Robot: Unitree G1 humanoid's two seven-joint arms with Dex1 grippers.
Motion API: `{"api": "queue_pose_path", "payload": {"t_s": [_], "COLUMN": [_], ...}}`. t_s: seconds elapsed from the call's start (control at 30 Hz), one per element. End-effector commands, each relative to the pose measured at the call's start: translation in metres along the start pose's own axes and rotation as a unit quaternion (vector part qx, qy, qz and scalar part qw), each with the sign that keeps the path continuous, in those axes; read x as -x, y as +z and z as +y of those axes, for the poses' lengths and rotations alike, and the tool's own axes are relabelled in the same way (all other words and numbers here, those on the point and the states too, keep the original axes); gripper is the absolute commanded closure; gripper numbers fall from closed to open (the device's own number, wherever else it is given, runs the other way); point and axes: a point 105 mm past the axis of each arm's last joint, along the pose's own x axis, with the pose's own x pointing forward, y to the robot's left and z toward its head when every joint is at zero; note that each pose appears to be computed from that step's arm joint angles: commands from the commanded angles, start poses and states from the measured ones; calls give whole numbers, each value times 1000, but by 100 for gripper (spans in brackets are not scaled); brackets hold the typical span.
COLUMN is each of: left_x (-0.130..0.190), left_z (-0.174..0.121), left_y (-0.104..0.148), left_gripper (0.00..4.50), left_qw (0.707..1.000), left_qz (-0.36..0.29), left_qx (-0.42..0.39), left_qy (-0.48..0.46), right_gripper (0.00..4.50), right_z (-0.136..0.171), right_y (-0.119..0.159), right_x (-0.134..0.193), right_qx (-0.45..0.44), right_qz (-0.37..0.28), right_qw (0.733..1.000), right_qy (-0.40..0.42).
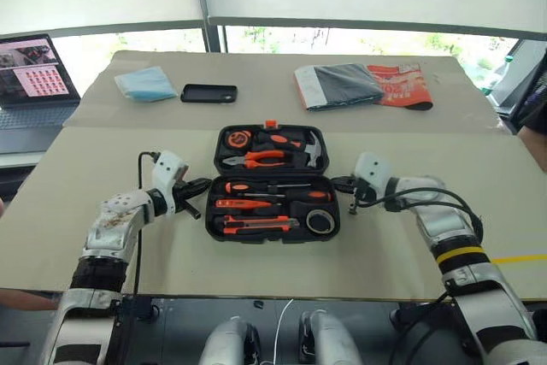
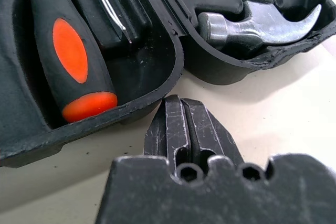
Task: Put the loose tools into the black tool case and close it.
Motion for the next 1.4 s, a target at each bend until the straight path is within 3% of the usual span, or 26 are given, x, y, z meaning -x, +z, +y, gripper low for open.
{"api": "queue_pose_path", "payload": {"t_s": [0.03, 0.17, 0.37, 0.57, 0.7, 0.83, 0.9, 0.97, 1.07, 1.17, 1.23, 1.4], "left_x": [-3, -1, 9, 27, 41, 60, 66, 69, 60, 42, 28, 8], "left_z": [-3, -20, -31, -31, -21, -5, -3, -4, 3, 9, 11, 6], "left_y": [13, 9, -4, -7, 2, 3, 14, 28, 31, 45, 56, 59], "left_gripper": [446, 446, 446, 446, 446, 341, 268, 194, 83, 76, 76, 76], "left_qw": [999, 995, 992, 994, 997, 996, 994, 990, 981, 978, 976, 973], "left_qz": [-26, -29, -12, -13, -19, 64, 71, 82, 146, 134, 124, 145], "left_qx": [-32, -34, -33, -22, -12, 4, 33, 75, 118, 158, 177, 179], "left_qy": [-28, -94, -121, -102, -80, -59, -70, -88, -57, -32, -19, -16], "right_gripper": [450, 450, 450, 450, 450, 339, 269, 200, 100, 9, 9, 9], "right_z": [13, 30, 46, 54, 51, 47, 37, 21, 15, 8, 0, -14], "right_y": [23, 22, 23, 17, 15, 25, 35, 38, 57, 56, 49, 49], "right_x": [-1, 8, 20, 35, 49, 68, 75, 79, 72, 63, 55, 37], "right_qx": [20, 14, -5, -38, -107, -97, -127, -170, -248, -322, -363, -395], "right_qz": [-45, -41, -37, -27, -18, -15, -16, 27, 27, 64, 108, 135], "right_qw": [998, 997, 997, 998, 993, 994, 991, 985, 968, 944, 925, 908], "right_qy": [43, 60, 66, 47, 45, 57, 42, 1, 25, 21, -2, -31]}}
